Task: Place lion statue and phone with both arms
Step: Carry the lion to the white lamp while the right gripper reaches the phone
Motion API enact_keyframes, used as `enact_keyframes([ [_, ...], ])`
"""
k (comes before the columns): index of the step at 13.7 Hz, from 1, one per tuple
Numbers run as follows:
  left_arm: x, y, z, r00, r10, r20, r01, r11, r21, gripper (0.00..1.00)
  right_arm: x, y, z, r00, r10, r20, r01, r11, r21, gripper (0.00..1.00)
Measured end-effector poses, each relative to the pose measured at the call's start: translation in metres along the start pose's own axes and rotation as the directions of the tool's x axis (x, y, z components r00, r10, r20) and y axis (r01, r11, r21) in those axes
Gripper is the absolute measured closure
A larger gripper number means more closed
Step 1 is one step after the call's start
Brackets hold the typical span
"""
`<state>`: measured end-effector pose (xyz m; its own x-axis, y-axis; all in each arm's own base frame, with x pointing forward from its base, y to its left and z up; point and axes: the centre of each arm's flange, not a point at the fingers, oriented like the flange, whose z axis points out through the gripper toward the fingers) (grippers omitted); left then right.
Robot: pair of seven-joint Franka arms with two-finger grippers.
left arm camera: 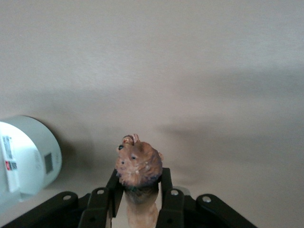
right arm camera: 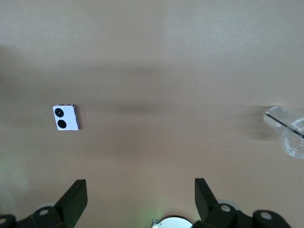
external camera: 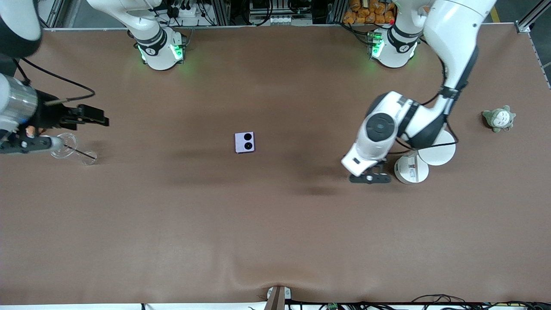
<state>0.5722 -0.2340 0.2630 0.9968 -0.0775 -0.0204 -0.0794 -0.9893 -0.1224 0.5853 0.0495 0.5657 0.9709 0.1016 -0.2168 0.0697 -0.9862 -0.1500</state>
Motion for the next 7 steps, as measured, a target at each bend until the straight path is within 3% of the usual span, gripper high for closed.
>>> enact_keyframes([
  [4,-0.002,-0.044,0.031,0.999,0.032,-0.024,-0.033,0.998,-0.045,0.64,0.010,-0.044,0.025,0.996,-0.071,0.047,0.071,0.997,-0.010,0.00],
  [7,-0.005,-0.059,0.042,0.996,0.074,-0.042,-0.077,0.995,-0.062,0.64,0.025,-0.076,0.063,0.986,-0.117,0.115,0.120,0.993,-0.020,0.00],
])
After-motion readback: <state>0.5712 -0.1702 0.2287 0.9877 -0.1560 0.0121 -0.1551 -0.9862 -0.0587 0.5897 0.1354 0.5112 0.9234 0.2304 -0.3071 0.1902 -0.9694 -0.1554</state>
